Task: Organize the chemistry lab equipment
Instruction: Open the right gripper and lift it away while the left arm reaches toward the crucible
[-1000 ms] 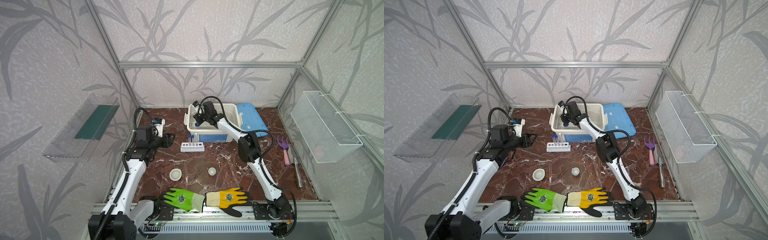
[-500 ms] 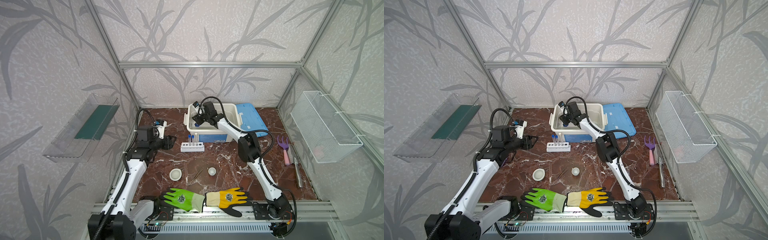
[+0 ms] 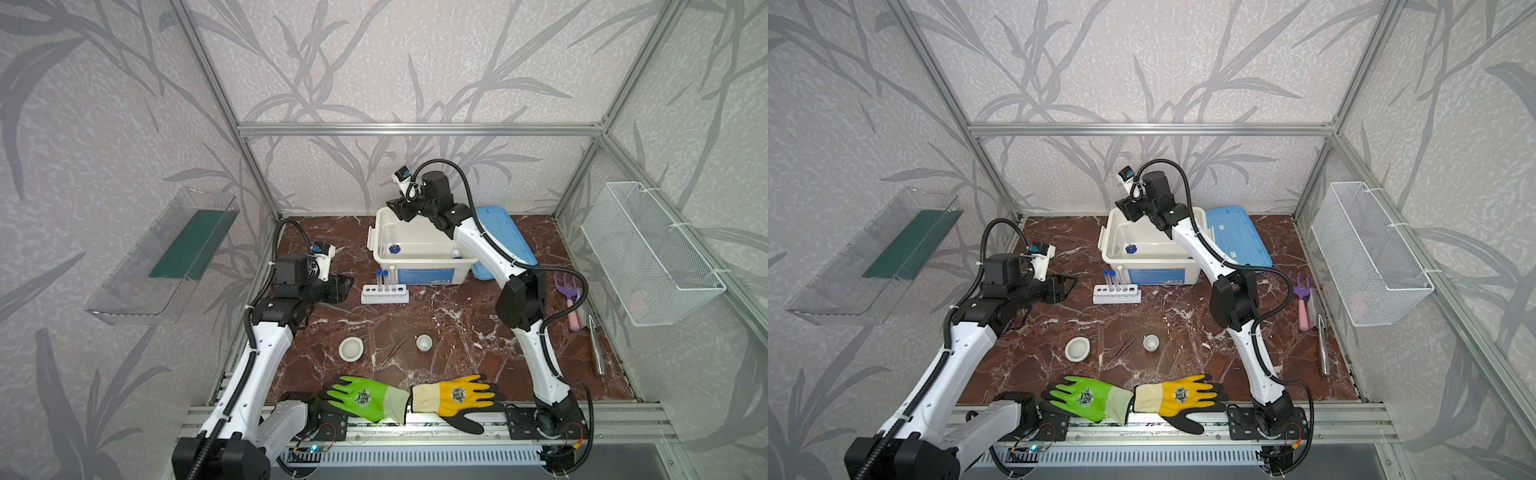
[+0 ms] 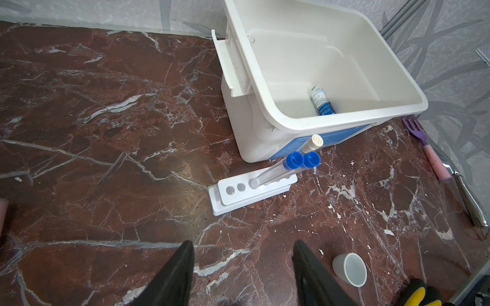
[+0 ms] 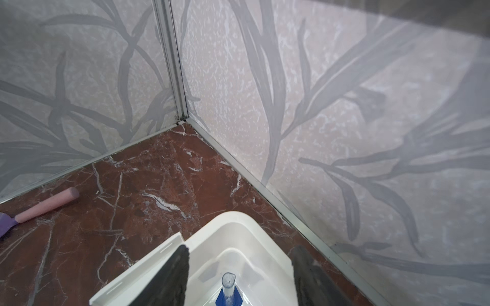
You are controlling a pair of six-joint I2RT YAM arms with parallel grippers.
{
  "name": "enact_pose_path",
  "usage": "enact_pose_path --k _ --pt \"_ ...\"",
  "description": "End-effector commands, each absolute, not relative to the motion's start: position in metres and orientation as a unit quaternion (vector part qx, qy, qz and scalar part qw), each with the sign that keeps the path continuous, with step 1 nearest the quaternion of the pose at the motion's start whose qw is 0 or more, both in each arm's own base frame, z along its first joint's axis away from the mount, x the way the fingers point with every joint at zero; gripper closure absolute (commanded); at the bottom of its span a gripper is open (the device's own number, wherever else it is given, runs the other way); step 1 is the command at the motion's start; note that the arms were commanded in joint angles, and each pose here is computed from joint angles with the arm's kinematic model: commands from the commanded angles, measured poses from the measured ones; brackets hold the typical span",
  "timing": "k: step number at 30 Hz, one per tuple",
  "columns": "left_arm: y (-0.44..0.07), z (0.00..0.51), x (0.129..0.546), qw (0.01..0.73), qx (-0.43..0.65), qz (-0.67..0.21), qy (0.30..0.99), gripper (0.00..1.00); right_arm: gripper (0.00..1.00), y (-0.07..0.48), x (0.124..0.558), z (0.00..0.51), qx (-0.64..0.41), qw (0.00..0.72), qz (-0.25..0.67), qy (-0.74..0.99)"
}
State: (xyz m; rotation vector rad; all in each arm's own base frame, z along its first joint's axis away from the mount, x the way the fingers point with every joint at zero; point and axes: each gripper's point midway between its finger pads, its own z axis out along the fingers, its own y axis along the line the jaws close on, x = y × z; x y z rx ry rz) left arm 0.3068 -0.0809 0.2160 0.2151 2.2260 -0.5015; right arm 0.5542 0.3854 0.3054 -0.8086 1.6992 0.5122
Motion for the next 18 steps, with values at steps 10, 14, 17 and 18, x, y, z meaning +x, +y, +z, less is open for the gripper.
enact_pose_path --k 10,14,17,18 --pt "-0.095 0.199 0.247 0.315 0.278 -0.068 0.905 0.39 0.38 0.320 0.466 0.368 -0.320 0.581 0.219 0.716" --pt "-0.087 0.185 0.227 0.252 0.304 -0.050 0.917 0.37 0.38 0.296 0.435 0.365 -0.304 0.578 0.222 0.724" --pt "-0.077 0.178 0.213 0.231 0.316 -0.029 0.920 0.35 0.38 0.279 0.423 0.352 -0.279 0.574 0.235 0.733" --pt "-0.074 0.175 0.208 0.219 0.320 -0.026 0.921 0.35 0.38 0.275 0.421 0.347 -0.272 0.573 0.238 0.735"
